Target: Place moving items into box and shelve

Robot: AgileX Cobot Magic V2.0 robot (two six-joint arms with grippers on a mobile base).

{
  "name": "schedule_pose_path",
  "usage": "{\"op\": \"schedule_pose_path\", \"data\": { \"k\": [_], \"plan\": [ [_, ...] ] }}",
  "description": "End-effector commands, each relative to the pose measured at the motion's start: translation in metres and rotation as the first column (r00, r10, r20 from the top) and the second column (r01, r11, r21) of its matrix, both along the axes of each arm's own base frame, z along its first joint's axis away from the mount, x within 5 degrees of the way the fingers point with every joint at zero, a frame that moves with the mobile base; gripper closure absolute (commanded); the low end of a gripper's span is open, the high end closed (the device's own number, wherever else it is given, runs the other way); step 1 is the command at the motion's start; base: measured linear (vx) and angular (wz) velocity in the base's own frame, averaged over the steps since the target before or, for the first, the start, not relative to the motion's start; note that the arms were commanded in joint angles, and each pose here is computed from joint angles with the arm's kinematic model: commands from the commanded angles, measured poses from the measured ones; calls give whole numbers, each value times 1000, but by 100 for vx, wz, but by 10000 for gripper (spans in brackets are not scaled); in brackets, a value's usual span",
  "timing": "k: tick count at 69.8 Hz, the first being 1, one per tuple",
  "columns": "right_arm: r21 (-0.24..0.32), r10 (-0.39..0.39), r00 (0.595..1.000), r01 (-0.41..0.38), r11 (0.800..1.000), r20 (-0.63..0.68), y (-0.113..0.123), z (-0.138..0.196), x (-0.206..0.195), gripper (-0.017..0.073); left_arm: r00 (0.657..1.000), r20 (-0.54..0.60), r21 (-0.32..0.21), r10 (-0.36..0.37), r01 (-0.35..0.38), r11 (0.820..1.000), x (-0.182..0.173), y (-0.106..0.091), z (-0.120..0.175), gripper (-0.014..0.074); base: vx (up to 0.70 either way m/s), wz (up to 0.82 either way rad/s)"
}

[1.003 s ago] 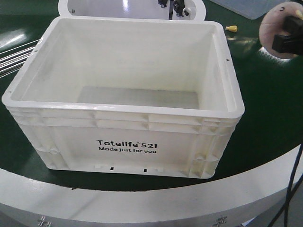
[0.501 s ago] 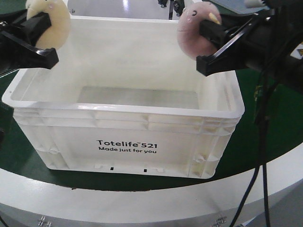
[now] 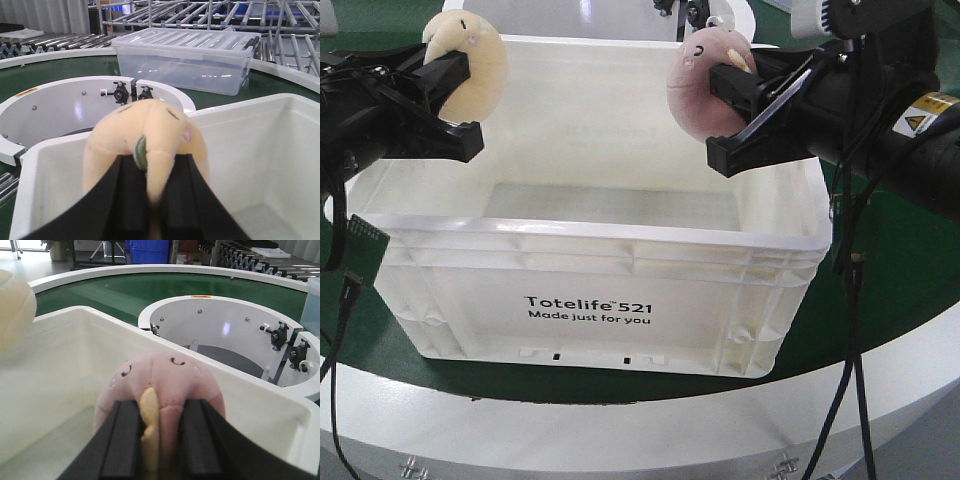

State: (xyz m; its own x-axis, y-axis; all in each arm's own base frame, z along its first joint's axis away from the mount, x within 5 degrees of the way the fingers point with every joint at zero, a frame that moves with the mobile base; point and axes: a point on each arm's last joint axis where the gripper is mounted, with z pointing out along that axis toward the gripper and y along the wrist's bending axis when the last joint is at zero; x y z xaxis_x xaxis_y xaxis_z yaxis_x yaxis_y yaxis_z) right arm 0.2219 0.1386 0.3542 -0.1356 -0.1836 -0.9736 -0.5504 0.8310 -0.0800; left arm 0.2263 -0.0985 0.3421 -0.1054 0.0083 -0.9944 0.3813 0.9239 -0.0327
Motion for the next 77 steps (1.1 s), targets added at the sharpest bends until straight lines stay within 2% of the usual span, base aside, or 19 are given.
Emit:
{"op": "schedule_pose_path", "data": {
  "k": [1,7,14,21,40,48,57,63,71,77],
  "plan": [
    [73,-41,991,32,997,131,-5,26,-2,167,993,119,-66,13,-5,998,-2,1,23,345,0,0],
    [78,-45,989,35,996,139,-5,27,-1,22,992,124,-68,14,-5,998,-2,1,23,240,0,0],
    [79,-46,989,35,996,141,-5,27,-1,-97,992,125,-69,14,-6,998,-2,1,24,146,0,0],
    [80,-47,989,36,996,143,-5,27,-1,-147,992,125,-69,14,-6,998,-2,1,24,83,0,0],
    [72,-49,987,38,997,156,-6,28,-1,-108,990,135,-72,36,-27,997,-2,6,25,69,0,0],
    [42,-44,984,37,998,175,-6,28,-1,-78,989,133,-72,71,-62,996,-3,17,28,69,0,0],
    [40,-50,981,43,998,185,-7,28,0,-57,983,138,-76,122,-112,991,-10,33,36,69,0,0],
    [51,-85,979,77,996,184,-15,29,4,-50,976,142,-77,163,-153,985,-15,44,40,69,0,0],
    [104,-172,975,159,982,137,-32,28,13,-47,967,137,-68,214,-207,976,-20,58,43,69,0,0],
    [94,-217,970,207,974,114,-45,26,18,-42,962,122,-61,245,-239,969,-21,66,43,69,0,0]
  ]
}}
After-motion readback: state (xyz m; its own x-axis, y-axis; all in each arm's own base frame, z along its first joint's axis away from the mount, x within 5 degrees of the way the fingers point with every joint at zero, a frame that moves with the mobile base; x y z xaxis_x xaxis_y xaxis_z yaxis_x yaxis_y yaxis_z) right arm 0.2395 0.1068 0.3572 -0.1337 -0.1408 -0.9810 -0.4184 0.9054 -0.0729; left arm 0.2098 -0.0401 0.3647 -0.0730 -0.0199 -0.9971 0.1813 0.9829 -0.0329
